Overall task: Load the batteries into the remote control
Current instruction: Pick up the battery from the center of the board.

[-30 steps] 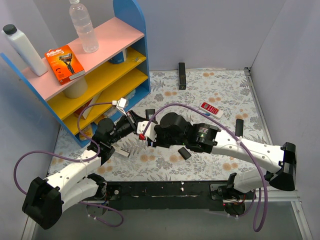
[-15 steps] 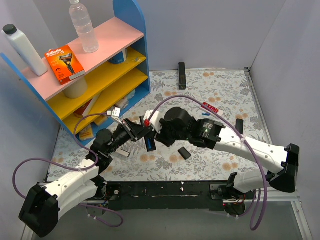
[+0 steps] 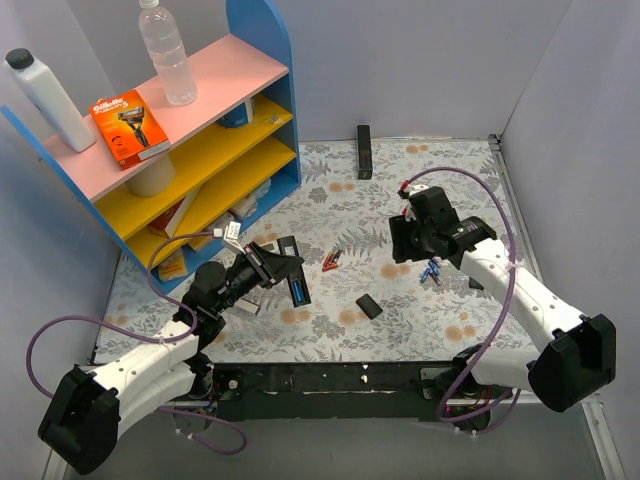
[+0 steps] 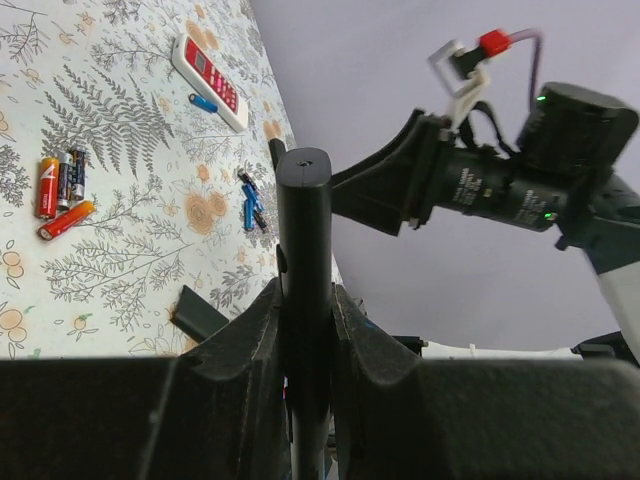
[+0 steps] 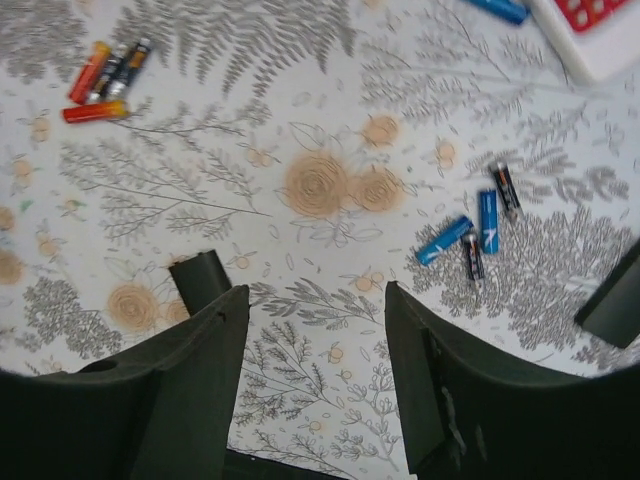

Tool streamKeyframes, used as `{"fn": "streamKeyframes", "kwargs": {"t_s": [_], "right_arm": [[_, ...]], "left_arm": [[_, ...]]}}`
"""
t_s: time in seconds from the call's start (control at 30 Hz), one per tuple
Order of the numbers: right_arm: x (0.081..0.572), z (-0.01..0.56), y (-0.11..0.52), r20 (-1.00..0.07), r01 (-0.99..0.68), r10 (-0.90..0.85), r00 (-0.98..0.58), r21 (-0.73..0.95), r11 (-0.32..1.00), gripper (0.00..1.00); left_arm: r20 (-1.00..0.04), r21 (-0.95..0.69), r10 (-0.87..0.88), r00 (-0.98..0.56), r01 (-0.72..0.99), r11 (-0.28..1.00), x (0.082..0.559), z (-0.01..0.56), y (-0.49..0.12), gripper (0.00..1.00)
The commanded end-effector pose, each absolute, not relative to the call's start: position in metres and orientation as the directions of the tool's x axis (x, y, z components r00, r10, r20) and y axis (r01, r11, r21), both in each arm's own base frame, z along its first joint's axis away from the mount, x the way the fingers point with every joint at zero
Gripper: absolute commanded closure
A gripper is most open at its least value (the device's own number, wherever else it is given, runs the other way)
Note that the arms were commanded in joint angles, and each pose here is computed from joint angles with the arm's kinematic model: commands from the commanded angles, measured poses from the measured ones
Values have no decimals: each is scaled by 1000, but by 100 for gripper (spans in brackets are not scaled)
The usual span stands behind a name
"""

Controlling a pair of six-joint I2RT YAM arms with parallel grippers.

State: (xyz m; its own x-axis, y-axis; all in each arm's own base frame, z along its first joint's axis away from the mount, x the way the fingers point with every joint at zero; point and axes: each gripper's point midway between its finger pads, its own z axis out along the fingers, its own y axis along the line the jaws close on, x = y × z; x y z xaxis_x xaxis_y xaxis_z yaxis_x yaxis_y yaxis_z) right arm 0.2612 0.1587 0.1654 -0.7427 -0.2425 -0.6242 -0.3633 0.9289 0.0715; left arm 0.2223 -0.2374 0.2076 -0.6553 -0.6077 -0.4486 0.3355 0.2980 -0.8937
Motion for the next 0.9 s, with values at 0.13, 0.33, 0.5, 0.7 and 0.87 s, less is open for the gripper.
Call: {"fn": "streamKeyframes", "kwargs": {"t_s": [0.13,0.33,0.5,0.7,0.87], "right_arm": [[269,115,119,-545,20,119,-830,183,983,40],[274,84,97,-502,201,279,-818,205,958,48],[275,66,90,-485,266,339,-806,214,940,58],[277,52,80,-468,330,381,-797,191,924,63],[276,41,72,-452,371,406,-794,168,913,63]], "left_arm": [[-475,-878,-607,-637,386,282,221,221,-238,100],[-474,-879,-600,-645,392,273,219,222,-240,100],[-474,-878,-598,-646,396,268,218,223,-240,100],[-472,-879,-598,-647,398,263,217,225,-241,100],[-472,-879,-600,-646,399,261,217,226,-240,100]]}}
